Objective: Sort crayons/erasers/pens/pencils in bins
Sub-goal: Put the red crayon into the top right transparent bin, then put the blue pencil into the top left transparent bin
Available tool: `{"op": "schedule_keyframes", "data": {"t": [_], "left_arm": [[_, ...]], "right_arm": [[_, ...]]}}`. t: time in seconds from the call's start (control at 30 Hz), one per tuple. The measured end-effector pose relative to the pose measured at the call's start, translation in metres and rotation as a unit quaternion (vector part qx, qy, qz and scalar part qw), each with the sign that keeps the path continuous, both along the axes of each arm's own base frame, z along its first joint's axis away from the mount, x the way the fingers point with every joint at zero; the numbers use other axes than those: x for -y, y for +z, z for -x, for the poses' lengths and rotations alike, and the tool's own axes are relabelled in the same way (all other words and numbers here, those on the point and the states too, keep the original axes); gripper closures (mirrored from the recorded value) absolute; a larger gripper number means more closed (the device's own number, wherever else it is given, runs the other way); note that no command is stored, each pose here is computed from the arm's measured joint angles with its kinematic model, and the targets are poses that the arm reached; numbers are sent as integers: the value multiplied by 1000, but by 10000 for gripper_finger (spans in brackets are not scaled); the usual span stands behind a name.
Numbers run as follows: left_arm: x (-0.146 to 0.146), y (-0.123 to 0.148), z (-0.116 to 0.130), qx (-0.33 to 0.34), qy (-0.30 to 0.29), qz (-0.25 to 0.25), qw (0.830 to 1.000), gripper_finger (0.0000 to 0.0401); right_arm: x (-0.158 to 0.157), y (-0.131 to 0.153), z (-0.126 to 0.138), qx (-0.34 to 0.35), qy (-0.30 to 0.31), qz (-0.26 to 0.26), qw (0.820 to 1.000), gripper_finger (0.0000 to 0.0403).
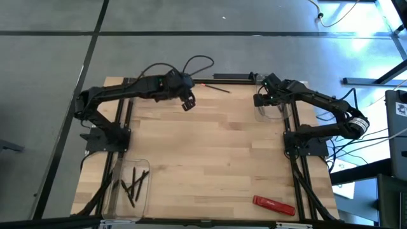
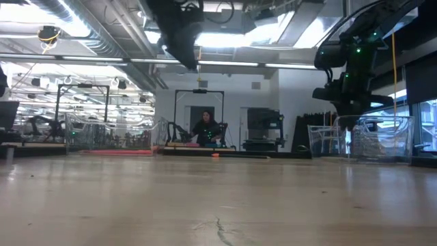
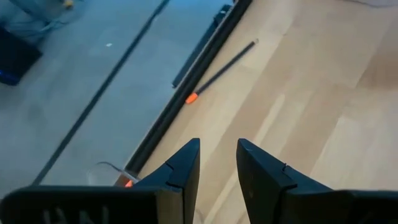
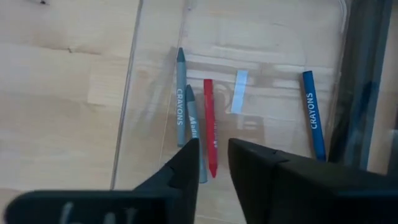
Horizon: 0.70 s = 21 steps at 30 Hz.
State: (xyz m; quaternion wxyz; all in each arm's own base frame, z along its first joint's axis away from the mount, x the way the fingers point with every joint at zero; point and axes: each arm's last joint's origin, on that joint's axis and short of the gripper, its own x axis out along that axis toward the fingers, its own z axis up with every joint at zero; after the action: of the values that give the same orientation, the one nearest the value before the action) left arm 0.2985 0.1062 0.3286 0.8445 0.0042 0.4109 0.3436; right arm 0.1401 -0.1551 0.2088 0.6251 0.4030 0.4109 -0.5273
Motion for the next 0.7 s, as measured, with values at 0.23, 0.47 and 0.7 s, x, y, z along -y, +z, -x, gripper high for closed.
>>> {"op": "schedule_keyframes", "data": {"t": [0.23,0.47,0.7], "left_arm": [[-34,2,8,16,-97,36,994,304],[-83,-11,8,67,-262,65,961,304],[-111,-60,-13,12,-286,58,956,304]], "right_arm": [[1,1,0,6,-15,7,1000,282],[9,28,-11,24,63,45,997,280],[13,83,-29,43,169,135,975,281]]}}
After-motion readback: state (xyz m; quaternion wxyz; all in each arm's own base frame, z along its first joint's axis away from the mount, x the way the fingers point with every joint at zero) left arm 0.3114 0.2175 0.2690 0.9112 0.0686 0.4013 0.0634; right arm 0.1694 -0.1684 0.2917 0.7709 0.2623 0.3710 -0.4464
